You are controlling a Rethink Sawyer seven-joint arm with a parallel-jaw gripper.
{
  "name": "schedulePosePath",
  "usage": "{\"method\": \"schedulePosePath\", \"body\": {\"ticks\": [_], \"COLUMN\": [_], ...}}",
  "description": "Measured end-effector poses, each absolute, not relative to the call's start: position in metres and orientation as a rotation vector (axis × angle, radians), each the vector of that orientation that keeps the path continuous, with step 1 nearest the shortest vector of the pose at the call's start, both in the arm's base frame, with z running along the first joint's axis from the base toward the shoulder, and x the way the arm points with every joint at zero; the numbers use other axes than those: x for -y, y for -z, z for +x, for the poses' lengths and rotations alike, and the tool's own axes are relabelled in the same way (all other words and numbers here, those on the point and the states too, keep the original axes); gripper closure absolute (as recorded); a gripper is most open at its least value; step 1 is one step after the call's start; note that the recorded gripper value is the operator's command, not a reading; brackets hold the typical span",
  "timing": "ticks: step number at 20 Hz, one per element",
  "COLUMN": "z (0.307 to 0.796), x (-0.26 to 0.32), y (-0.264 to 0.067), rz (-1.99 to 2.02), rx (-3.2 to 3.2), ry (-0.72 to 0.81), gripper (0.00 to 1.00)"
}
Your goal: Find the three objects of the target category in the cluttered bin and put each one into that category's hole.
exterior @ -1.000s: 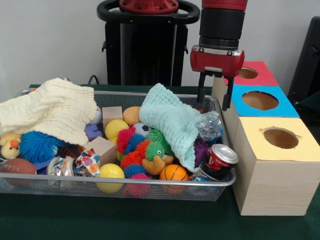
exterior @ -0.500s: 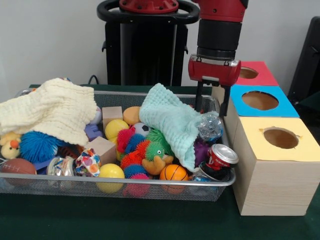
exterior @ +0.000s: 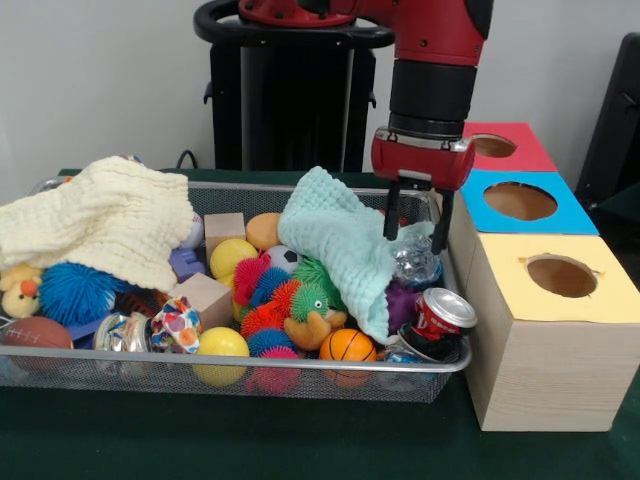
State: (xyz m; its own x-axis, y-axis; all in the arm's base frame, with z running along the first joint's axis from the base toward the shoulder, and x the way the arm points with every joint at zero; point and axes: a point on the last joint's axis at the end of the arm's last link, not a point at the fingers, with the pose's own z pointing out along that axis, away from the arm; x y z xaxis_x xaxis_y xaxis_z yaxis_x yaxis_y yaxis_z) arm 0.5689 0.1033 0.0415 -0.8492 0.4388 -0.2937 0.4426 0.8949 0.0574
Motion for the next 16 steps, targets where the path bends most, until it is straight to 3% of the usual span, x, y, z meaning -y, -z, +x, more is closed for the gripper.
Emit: {"method": "schedulePosePath", "body": {"ticks": [16], "z": [0.572], "x": [-0.091], "y": [-0.025], "rz": [0.742], "rx": [-2.685], "ry": [0.031], "gripper": [0.00]}}
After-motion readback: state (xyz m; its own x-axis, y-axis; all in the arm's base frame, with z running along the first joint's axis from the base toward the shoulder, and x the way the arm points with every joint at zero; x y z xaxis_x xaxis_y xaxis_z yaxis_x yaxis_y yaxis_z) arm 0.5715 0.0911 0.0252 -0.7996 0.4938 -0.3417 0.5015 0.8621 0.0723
